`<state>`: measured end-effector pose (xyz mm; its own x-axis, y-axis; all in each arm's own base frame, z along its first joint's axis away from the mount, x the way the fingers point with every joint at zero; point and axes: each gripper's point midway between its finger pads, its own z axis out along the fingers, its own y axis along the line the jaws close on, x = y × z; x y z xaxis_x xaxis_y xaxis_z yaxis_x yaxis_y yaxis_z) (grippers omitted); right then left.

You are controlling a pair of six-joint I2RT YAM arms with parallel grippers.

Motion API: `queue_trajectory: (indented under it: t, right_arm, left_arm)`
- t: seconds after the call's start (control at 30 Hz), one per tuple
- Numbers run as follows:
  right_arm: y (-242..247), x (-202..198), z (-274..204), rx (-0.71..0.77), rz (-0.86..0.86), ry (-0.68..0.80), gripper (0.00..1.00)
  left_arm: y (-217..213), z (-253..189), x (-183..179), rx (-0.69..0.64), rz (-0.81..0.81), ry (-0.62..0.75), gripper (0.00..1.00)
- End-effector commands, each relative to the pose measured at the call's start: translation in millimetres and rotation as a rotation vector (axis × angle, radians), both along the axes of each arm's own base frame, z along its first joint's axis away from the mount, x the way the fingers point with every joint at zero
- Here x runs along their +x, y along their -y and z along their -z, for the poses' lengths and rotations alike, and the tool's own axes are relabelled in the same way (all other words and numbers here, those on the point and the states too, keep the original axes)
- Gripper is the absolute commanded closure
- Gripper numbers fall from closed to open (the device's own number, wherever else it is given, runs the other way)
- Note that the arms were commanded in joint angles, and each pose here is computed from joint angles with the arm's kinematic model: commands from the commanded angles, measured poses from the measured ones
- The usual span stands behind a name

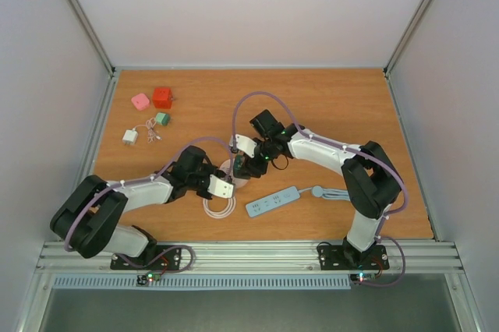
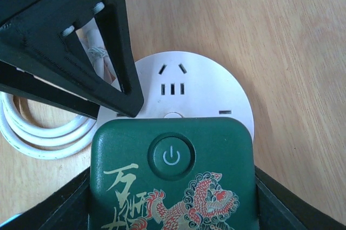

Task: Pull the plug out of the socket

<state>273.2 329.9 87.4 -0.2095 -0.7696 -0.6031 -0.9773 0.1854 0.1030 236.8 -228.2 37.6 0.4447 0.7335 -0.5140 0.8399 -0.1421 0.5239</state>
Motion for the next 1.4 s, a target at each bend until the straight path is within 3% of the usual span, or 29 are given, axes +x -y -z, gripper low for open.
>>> queue_trajectory:
  t: [0.0, 0.27, 0.6, 0.77, 0.87, 1.0, 1.2, 1.37]
  right_arm:
    - [-14, -13, -19, 0.069, -0.069, 0.059, 0.98]
    - [-15, -9, -10, 0.034, -0.046, 0.063, 0.98]
    - [-23, -29, -30, 0.109, -0.109, -0.022, 0.98]
    - [-26, -13, -39, 0.139, -0.013, -0.181, 0.98]
    - [-26, -5, -45, 0.156, 0.008, -0.2, 0.98]
    - [-21, -6, -38, 0.13, -0.012, -0.155, 0.98]
    - [-13, -10, -24, 0.071, -0.081, 0.074, 0.98]
    - [-11, -8, -26, 0.071, -0.086, 0.141, 0.98]
  left_arm:
    - [-16, 27, -5, 0.118, -0.036, -0.073, 0.65]
    - [-10, 31, -8, 0.157, -0.025, -0.047, 0.66]
    - [-20, 45, -9, 0.218, -0.048, -0.068, 0.7]
    - [-21, 47, -9, 0.231, -0.049, -0.066, 0.71]
    - [-22, 47, -9, 0.234, -0.054, -0.069, 0.71]
    - [-22, 47, -9, 0.237, -0.05, -0.071, 0.71]
    - [-20, 46, -6, 0.235, -0.049, -0.068, 0.71]
    - [-23, 50, -12, 0.253, -0.045, -0.095, 0.72]
